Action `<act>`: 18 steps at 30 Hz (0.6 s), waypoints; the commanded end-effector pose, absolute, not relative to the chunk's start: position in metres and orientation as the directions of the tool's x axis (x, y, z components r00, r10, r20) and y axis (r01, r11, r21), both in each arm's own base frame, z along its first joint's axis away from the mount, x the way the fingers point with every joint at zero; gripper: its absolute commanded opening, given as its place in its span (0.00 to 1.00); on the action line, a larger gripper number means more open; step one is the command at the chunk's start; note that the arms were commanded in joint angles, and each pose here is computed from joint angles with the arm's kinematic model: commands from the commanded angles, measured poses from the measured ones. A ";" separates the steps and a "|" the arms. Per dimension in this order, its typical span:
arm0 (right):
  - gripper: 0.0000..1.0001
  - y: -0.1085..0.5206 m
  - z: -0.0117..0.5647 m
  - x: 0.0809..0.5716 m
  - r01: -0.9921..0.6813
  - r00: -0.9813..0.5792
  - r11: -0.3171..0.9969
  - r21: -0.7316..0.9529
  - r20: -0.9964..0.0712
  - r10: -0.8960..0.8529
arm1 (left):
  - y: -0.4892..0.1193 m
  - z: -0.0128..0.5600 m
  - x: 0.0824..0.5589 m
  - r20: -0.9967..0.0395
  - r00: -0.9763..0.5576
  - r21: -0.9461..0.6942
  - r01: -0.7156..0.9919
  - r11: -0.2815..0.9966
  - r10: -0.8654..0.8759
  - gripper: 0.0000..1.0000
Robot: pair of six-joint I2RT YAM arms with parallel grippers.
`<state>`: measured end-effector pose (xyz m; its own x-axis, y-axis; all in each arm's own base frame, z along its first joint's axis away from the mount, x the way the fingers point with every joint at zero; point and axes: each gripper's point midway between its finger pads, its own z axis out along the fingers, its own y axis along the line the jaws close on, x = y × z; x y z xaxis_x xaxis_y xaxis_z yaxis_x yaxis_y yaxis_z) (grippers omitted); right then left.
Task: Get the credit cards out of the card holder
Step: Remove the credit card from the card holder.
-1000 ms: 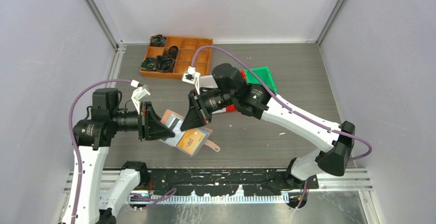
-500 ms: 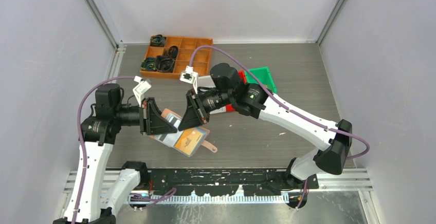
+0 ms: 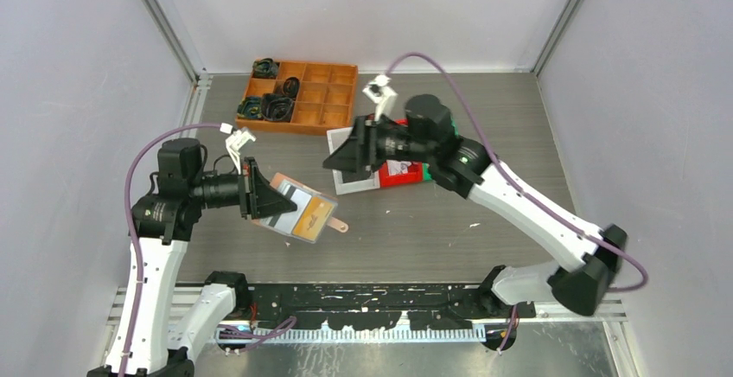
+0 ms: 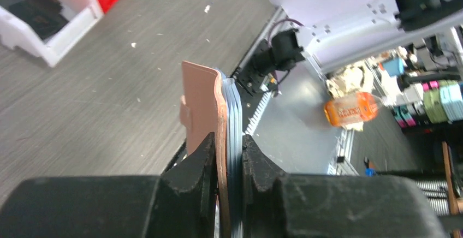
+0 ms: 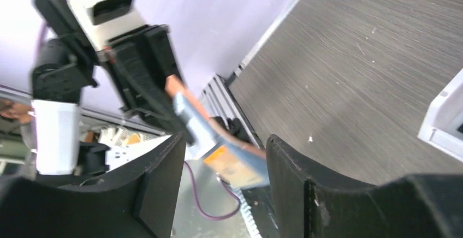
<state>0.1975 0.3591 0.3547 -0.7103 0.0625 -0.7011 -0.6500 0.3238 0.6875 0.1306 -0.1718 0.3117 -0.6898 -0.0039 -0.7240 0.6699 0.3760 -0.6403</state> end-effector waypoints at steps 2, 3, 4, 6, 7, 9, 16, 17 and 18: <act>0.61 0.355 0.410 0.178 -0.600 -0.726 0.123 0.790 -0.603 0.331 | -0.167 0.338 0.162 -0.785 -0.608 -0.582 0.660 0.475 -0.117 0.00; 0.61 0.360 0.407 0.171 -0.594 -0.740 0.089 0.799 -0.587 0.329 | -0.168 0.341 0.164 -0.781 -0.609 -0.593 0.653 0.471 -0.139 0.00; 0.61 0.366 0.402 0.165 -0.584 -0.758 0.062 0.810 -0.571 0.316 | -0.169 0.345 0.164 -0.764 -0.623 -0.620 0.638 0.457 -0.166 0.00; 0.61 0.375 0.395 0.158 -0.567 -0.781 0.032 0.823 -0.550 0.297 | -0.173 0.353 0.163 -0.743 -0.640 -0.653 0.627 0.426 -0.196 0.00; 0.61 0.378 0.392 0.156 -0.563 -0.786 0.020 0.826 -0.543 0.296 | -0.174 0.357 0.163 -0.734 -0.647 -0.666 0.625 0.407 -0.207 0.00; 0.60 0.382 0.385 0.154 -0.549 -0.799 0.000 0.836 -0.526 0.291 | -0.177 0.363 0.163 -0.710 -0.668 -0.695 0.613 0.376 -0.224 0.00; 0.58 0.391 0.378 0.151 -0.520 -0.828 -0.059 0.852 -0.486 0.278 | -0.182 0.376 0.156 -0.672 -0.697 -0.739 0.606 0.295 -0.252 0.00; 0.57 0.392 0.378 0.151 -0.519 -0.830 -0.067 0.852 -0.484 0.277 | -0.183 0.377 0.155 -0.667 -0.701 -0.744 0.604 0.287 -0.253 0.00; 0.56 0.393 0.380 0.150 -0.519 -0.832 -0.078 0.851 -0.482 0.277 | -0.183 0.377 0.155 -0.663 -0.704 -0.747 0.601 0.285 -0.254 0.00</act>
